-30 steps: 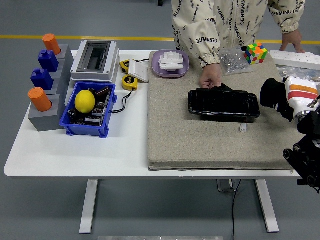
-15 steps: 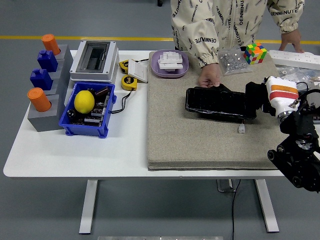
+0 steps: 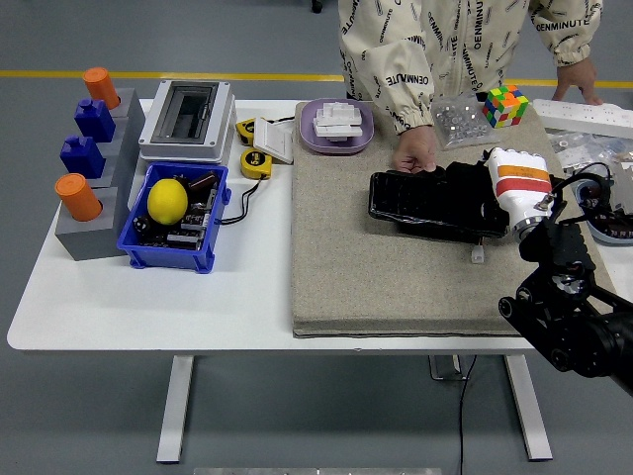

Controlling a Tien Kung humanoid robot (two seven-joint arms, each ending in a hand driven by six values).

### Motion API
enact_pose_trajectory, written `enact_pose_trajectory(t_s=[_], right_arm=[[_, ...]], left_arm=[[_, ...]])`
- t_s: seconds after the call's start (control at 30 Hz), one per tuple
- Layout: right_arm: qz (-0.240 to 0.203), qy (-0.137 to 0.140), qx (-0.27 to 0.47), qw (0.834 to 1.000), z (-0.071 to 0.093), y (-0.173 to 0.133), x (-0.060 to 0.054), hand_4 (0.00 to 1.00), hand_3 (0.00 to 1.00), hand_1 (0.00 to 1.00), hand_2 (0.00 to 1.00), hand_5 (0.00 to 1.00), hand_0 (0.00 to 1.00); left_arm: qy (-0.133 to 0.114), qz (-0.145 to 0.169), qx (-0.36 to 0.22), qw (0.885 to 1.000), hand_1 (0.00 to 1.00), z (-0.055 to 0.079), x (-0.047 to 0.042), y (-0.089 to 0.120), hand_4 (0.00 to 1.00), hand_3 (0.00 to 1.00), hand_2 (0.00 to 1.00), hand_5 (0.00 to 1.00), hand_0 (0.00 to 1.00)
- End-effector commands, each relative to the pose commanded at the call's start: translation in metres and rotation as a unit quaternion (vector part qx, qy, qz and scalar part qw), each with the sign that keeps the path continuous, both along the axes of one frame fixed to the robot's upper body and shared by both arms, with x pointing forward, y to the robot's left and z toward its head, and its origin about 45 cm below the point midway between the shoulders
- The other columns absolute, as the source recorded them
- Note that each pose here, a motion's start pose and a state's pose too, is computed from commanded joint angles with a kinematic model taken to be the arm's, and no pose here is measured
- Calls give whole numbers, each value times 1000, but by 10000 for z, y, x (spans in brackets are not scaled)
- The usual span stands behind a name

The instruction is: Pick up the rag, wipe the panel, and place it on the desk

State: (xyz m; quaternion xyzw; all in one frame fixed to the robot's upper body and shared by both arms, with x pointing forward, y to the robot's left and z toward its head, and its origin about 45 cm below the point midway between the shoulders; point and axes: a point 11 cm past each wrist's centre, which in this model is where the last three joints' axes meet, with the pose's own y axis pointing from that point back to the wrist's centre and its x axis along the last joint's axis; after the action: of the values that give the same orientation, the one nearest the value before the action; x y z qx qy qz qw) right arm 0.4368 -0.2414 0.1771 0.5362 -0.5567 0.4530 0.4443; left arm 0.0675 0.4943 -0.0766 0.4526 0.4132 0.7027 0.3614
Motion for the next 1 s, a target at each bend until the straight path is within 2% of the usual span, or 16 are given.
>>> enact_pose_trajectory(t_s=[0.37, 0.73, 1.0], right_arm=[[55, -7, 27, 998, 68, 582, -24, 931, 470, 415, 449, 44, 310], [130, -1, 38, 991, 57, 1236, -192, 931, 470, 415, 449, 44, 309], [162, 5, 23, 987, 8, 1392, -292, 931, 470, 415, 449, 44, 309]], left_arm=[[1, 0, 1, 1000, 636, 1, -4, 4, 631, 562, 637, 447, 603], [0, -1, 1, 1000, 636, 3, 9, 4, 631, 562, 636, 447, 603], [0, -1, 0, 1000, 636, 1, 13, 0, 630, 562, 637, 447, 603]])
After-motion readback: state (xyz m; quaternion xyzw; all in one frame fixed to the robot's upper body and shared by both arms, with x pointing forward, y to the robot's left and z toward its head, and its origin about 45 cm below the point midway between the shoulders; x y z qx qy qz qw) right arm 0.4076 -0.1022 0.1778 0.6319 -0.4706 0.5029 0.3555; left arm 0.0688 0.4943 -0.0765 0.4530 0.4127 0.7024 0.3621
